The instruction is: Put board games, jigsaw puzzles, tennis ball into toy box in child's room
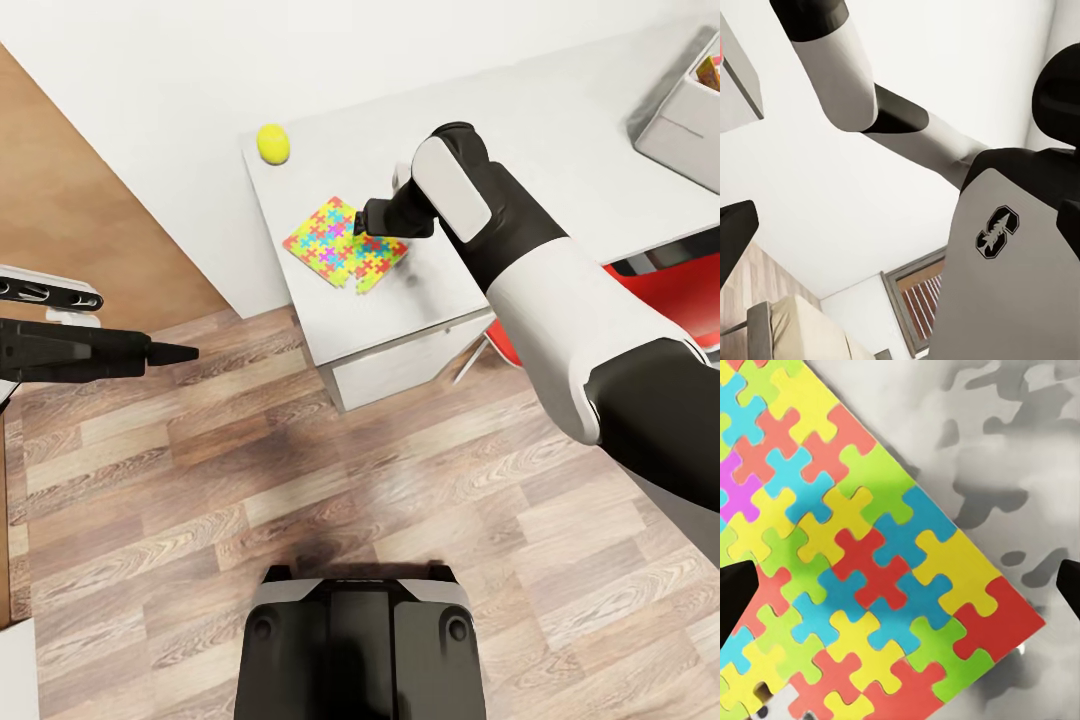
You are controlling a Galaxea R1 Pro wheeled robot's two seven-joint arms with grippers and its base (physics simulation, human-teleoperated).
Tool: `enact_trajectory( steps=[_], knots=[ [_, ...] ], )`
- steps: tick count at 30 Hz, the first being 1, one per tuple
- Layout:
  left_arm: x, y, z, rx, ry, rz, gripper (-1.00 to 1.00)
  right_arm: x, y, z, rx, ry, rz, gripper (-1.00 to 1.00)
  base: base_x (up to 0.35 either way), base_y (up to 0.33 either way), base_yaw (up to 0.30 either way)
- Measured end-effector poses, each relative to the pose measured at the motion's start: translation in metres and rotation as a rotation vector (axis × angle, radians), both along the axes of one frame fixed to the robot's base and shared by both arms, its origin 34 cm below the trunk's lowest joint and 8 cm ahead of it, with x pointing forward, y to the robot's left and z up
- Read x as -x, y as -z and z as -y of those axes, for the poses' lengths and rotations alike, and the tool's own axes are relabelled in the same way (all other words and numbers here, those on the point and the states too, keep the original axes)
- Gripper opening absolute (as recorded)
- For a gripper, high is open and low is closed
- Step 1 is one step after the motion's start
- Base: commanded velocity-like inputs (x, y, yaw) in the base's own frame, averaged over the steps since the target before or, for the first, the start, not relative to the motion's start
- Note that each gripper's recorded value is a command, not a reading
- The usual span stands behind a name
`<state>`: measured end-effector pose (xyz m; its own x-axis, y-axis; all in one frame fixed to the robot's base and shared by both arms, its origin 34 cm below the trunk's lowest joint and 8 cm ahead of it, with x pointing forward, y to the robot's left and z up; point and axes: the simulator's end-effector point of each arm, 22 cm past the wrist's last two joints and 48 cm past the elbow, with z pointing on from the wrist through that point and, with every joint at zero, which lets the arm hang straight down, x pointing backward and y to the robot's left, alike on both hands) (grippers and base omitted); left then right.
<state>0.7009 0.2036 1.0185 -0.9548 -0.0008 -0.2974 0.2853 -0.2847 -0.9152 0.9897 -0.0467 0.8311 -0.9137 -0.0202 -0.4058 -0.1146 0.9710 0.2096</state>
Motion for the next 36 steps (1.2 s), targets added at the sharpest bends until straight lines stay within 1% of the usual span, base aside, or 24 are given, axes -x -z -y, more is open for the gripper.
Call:
enact_trajectory(
  steps=[18,23,28,36],
  knots=[
    [0.0,0.0,0.0,0.0,0.0,-0.001,1.0,-0.001,0.0,0.001,0.001,0.005,0.004,1.0,0.013,0.001,0.0],
    [0.0,0.001,0.0,-0.001,-0.002,-0.004,1.0,-0.002,0.001,0.004,0.015,0.011,0.005,1.0,0.004,0.0,0.0],
    [-0.001,0.002,-0.001,-0.002,-0.003,-0.005,1.0,-0.003,0.002,0.01,0.039,0.025,0.006,1.0,0.001,0.0,0.0],
    [-0.001,0.002,-0.001,-0.002,-0.003,-0.006,1.0,-0.007,0.001,0.014,0.048,0.049,0.026,1.0,0.0,0.0,0.0]
  ],
)
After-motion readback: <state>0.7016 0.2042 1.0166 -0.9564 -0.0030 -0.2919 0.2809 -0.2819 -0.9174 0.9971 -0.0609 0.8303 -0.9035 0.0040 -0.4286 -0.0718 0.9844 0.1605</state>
